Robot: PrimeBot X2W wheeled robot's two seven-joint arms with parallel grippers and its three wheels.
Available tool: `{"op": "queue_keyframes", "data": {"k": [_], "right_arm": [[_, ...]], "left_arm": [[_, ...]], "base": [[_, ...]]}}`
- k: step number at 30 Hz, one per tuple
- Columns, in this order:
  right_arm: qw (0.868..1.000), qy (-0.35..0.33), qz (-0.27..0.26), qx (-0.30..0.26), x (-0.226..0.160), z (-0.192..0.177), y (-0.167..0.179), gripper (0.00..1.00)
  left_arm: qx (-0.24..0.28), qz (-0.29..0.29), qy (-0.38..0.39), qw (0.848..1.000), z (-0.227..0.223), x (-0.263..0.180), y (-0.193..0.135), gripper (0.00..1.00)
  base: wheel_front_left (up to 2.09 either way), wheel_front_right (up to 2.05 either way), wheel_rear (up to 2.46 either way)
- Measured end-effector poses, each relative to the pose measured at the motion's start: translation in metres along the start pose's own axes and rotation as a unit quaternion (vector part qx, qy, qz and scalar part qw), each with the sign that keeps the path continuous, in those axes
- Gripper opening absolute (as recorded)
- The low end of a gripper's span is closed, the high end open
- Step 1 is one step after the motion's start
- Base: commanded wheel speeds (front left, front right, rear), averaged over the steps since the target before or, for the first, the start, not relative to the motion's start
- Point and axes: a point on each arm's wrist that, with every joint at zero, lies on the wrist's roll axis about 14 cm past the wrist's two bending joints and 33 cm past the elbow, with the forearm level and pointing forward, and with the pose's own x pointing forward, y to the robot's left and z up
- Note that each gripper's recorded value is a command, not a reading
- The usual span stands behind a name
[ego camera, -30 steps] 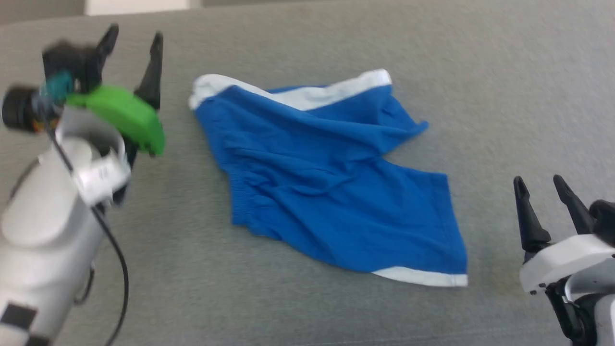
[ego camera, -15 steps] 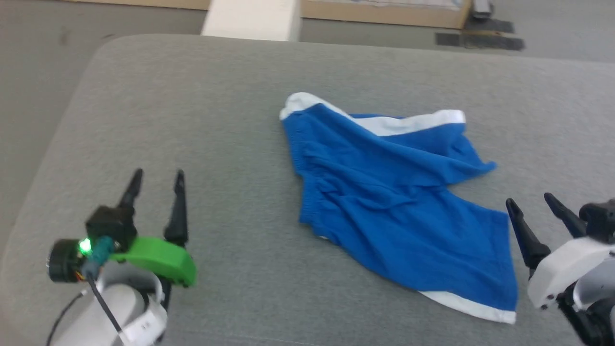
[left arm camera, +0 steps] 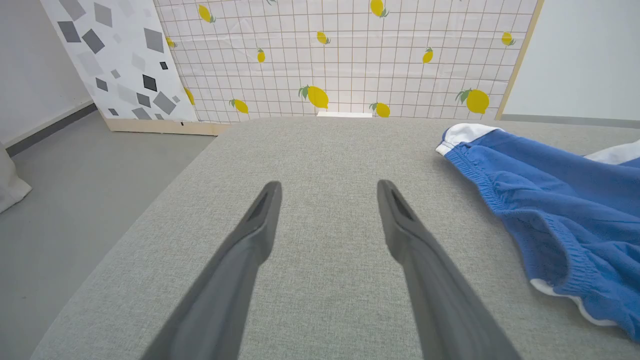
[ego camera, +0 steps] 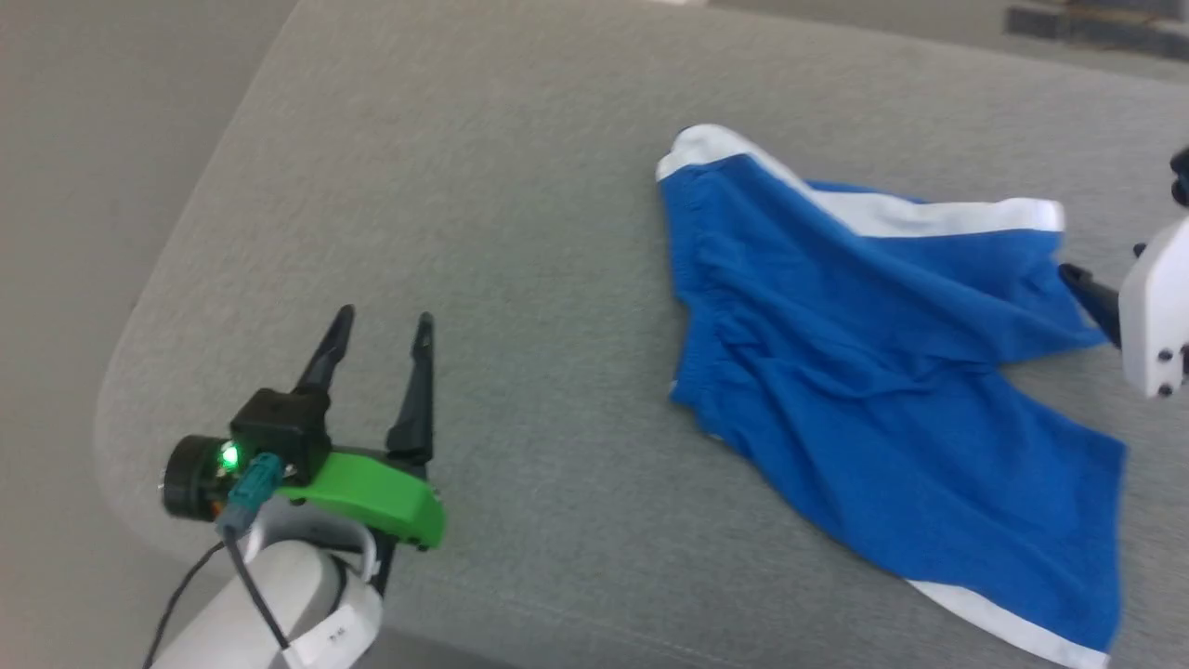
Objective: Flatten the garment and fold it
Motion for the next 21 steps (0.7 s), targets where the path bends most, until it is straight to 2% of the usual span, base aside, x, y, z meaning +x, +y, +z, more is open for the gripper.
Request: {"op": "queue_keyframes", "data": {"k": [6,12,15,16,21], "right_arm": [[0.998,0.056,0.016,-0.018,0.05,0.001,0.007,1.0],[0.993,0.105,0.027,-0.042,0.092,-0.022,0.018,1.0],[0.992,0.107,0.039,-0.045,0.108,-0.027,0.027,1.0],[0.993,0.099,0.041,-0.045,0.112,-0.024,0.029,0.0],[0.997,0.04,0.052,-0.042,0.118,-0.009,0.038,0.0]], "left_arm": [[-0.01,0.023,0.02,0.999,-0.014,-0.002,0.007,1.0],[-0.007,0.056,0.041,0.998,-0.028,-0.01,0.022,1.0],[-0.004,0.068,0.051,0.996,-0.034,-0.013,0.029,1.0],[-0.003,0.071,0.054,0.996,-0.036,-0.014,0.031,1.0],[-0.001,0.072,0.059,0.996,-0.039,-0.016,0.032,1.0]], "base": [[0.0,0.0,0.0],[0.0,0.0,0.0],[0.0,0.0,0.0],[0.0,0.0,0.0],[0.0,0.0,0.0]]}}
